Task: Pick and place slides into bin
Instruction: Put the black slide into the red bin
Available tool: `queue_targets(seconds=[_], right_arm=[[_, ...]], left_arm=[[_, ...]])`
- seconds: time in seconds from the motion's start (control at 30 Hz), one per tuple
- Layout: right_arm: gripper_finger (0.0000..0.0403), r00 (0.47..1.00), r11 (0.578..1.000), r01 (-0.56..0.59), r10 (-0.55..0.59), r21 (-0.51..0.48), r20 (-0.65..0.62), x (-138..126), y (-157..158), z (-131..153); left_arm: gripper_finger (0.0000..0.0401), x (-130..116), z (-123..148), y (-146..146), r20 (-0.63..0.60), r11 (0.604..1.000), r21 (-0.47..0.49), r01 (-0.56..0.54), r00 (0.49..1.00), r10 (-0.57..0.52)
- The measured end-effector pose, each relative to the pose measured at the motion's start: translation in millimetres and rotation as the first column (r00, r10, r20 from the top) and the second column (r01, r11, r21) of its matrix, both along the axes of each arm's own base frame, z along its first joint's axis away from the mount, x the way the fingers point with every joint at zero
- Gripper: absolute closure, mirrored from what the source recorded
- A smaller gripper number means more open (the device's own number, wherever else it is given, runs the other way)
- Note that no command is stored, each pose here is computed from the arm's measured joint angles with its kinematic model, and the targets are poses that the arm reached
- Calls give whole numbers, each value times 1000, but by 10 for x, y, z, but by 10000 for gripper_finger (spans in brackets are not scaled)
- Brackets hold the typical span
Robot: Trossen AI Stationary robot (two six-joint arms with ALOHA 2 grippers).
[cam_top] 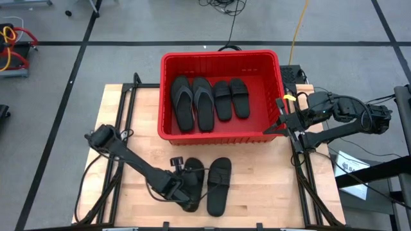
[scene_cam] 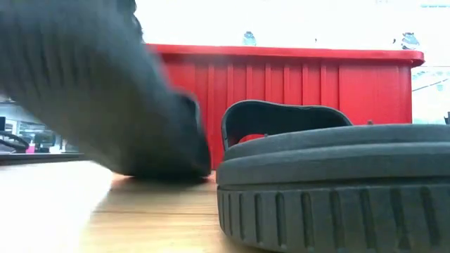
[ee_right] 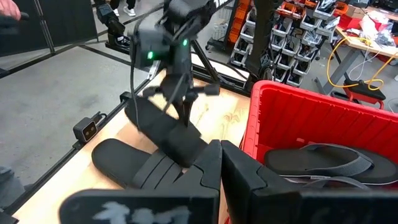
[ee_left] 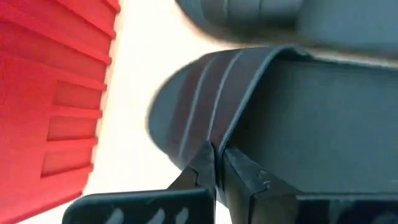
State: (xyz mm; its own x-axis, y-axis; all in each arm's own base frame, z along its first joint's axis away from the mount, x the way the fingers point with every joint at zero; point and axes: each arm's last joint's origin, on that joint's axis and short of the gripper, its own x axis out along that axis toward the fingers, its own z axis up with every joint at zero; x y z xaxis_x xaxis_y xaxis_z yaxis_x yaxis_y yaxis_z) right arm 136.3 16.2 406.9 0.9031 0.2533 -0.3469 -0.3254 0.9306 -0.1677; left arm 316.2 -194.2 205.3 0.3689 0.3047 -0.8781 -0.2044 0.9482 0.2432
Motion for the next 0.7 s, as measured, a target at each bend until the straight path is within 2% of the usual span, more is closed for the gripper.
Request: queue_targets(seconds=[0.2,0.37,0.5,0.7], right_arm=[[403,1000,1000,1,-1,-1,0,0,0,0],[403,1000,1000,0,0,-2,1,-1,0,0],[403,1000,1000,0,0,-4,1,-1,0,1],[403,1000,999,-10,10,-30,9,-1,0,0]], left_arm=[[398,-167,529,115,134,993,-113,-37,990,52],[399,-354,1055,260,308,972,-236,-22,947,96],[400,-472,1425,404,472,964,-264,13,874,117],[400,-518,1866,691,684,986,-161,49,725,76]])
